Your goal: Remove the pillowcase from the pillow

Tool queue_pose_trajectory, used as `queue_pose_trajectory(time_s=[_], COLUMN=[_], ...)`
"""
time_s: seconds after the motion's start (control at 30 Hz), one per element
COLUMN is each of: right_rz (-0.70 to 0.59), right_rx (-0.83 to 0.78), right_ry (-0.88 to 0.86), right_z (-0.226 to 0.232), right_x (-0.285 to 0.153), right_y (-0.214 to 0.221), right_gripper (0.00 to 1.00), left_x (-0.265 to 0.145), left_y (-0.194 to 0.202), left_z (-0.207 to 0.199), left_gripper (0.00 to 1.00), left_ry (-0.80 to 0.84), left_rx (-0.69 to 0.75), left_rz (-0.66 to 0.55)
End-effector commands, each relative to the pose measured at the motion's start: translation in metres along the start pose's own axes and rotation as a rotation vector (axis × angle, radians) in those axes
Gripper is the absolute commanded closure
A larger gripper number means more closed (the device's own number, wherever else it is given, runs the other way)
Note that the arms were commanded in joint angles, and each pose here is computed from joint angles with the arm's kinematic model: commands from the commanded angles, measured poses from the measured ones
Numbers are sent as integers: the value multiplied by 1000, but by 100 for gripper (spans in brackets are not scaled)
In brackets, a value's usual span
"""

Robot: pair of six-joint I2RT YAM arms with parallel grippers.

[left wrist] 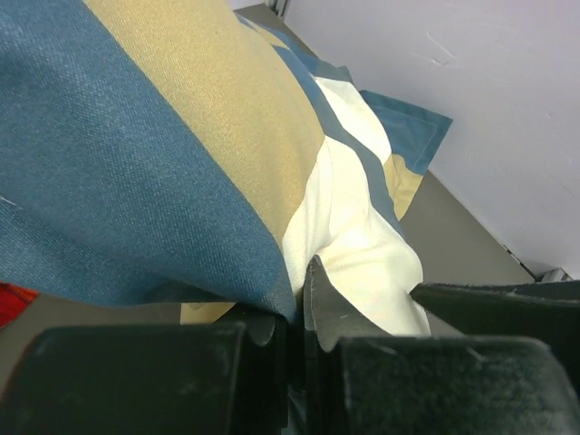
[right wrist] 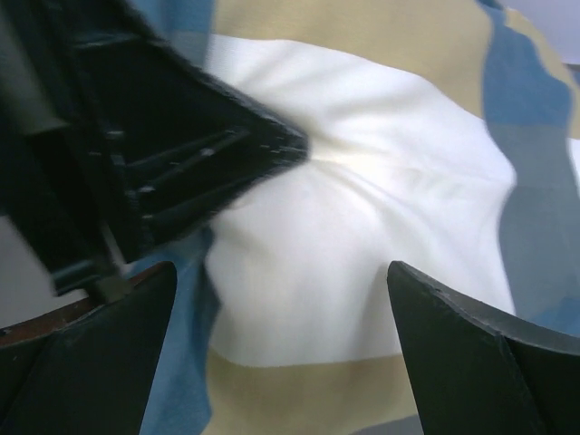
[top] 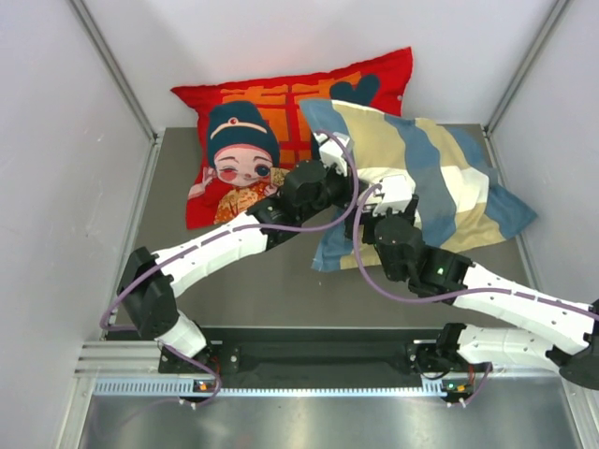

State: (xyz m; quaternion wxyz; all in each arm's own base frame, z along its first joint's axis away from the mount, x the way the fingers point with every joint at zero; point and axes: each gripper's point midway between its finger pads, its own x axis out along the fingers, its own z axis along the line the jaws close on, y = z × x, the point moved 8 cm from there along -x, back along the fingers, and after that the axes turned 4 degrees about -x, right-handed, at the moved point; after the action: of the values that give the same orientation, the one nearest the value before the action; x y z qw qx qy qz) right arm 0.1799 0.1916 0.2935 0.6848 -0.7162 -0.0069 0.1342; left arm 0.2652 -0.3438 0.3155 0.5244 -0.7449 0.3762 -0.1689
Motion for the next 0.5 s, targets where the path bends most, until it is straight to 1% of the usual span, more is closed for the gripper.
queue_pose_trajectory(time_s=[0.0,0.13,0.3,0.33,0.37,0.4,0.43,0.47], right_rz=[-26,7,27,27,28,32,30,30], right_rx=[21,-28,-41,-38,-35,-32,-28,-26], right_ry=[199,290,296,289,283,267,255,241], right_z=[-15,-19,-13,-11,-10,-8,-6,-5], right_x=[-3,0,6,8,8,9,9,9], right_y=[-2,12,22,23,23,24,22,21], right_gripper=[0,0,0,5,16,34,45,61], left_x=[-39,-50,-60,-61,-61,-61,-63,-65], left_y=[-89,-96,-106,-106,-106,-105,-106,-106], left_z=[-39,-42,-51,-53,-54,-54,-54,-54], left_gripper=[100,100,100,100,100,100,100,100], left_ry=[132,140,195,211,219,220,220,219], left_rx=[-20,-54,-70,-78,-79,-82,-80,-79], left_rz=[-309,-331,-346,-340,-337,-334,-336,-333])
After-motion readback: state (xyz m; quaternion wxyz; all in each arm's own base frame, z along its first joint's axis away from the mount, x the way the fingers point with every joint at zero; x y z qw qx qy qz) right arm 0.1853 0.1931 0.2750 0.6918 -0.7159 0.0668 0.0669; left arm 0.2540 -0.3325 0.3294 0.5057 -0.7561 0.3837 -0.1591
